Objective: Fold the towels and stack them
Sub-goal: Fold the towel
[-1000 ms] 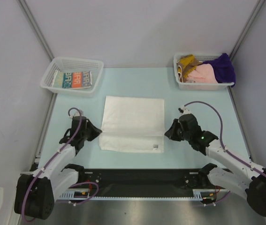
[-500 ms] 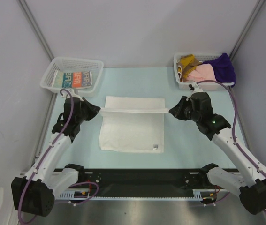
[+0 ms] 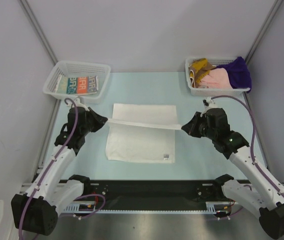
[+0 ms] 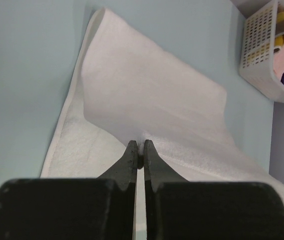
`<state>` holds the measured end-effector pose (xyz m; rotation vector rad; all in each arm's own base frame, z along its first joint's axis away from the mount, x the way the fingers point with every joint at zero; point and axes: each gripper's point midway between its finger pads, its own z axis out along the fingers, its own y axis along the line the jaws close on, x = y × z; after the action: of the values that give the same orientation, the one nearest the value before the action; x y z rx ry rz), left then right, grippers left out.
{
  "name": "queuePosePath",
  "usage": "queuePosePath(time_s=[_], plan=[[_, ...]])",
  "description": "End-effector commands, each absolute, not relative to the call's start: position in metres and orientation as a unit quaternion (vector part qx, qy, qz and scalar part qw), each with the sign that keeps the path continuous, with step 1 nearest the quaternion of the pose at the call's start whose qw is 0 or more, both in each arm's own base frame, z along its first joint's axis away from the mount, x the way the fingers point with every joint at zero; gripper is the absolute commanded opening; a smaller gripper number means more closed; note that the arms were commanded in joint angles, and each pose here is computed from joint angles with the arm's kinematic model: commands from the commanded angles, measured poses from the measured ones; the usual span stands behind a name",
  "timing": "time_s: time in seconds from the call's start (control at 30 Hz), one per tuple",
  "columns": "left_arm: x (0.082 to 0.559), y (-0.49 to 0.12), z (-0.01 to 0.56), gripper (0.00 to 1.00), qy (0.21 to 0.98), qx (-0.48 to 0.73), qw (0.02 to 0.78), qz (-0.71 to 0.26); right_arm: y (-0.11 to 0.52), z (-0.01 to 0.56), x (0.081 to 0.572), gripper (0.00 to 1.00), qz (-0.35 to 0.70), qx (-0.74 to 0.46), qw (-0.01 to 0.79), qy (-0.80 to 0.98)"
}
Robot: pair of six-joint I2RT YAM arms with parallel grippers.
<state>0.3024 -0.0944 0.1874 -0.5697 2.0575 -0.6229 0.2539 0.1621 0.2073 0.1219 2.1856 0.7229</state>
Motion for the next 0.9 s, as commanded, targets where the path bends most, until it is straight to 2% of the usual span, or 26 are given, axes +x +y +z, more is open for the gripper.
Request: queuePosePath(time_s=[0.0,0.27,0.37,0.43,0.67,0.8,0.87], plan=[[0.299,-0.073,0.171,0.00,0.831,-0.240,0.459,-0.201,0.149,0.179,0.243,0.00,0.261,0.063,0.397,0.878],[0.285,-0.069,0.133,0.00,0.850,-0.240,0.432,-0.182,0.153,0.122,0.216,0.00,0.252,0.061,0.351,0.900],[0.289,-0.068,0.134,0.00,0.851,-0.235,0.435,-0.177,0.153,0.119,0.214,0.00,0.252,0.060,0.351,0.900],[0.293,-0.066,0.139,0.00,0.852,-0.236,0.435,-0.171,0.154,0.125,0.217,0.00,0.253,0.057,0.357,0.897],[0.329,-0.067,0.215,0.00,0.834,-0.223,0.473,-0.174,0.157,0.188,0.242,0.00,0.252,0.041,0.396,0.882],[0.326,-0.063,0.218,0.00,0.835,-0.223,0.474,-0.167,0.156,0.191,0.239,0.00,0.255,0.042,0.400,0.879],[0.319,-0.063,0.198,0.00,0.844,-0.224,0.459,-0.165,0.154,0.175,0.233,0.00,0.253,0.047,0.389,0.885]])
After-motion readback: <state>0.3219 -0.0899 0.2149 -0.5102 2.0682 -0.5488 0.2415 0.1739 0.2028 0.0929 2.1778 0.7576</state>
